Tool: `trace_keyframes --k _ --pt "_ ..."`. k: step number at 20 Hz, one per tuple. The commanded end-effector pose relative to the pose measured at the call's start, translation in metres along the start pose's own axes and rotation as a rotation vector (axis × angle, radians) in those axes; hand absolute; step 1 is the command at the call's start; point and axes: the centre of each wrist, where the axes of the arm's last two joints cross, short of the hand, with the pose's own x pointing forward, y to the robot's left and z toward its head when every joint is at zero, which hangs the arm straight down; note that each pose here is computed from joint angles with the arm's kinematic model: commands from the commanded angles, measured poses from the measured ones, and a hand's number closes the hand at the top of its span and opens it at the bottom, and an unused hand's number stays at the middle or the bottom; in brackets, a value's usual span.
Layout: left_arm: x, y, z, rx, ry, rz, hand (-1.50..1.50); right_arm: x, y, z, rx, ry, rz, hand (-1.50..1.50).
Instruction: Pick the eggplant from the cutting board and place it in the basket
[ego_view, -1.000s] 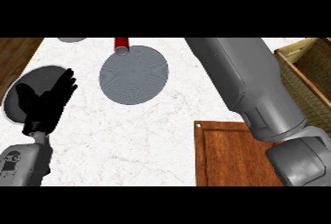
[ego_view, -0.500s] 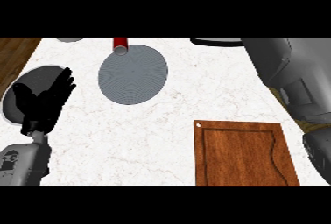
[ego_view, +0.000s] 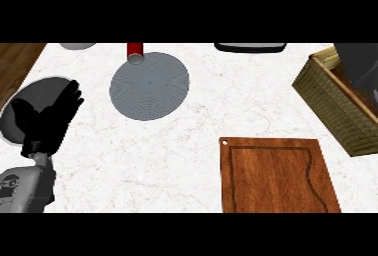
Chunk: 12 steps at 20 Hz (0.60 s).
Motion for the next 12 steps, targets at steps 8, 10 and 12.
trace_keyframes --k 8,10,12 --pt "0.008 0.001 0.001 0.016 0.017 0.019 0.00 -0.059 0.039 -0.016 0.007 0.141 0.043 1.50" --pt "0.001 -0.011 0.001 0.013 0.000 0.001 0.00 -0.074 0.031 -0.039 -0.017 0.161 0.005 1.50" --pt "-0.003 0.001 0.014 0.020 0.022 0.010 0.00 -0.099 0.044 -0.042 -0.006 0.153 0.009 1.50"
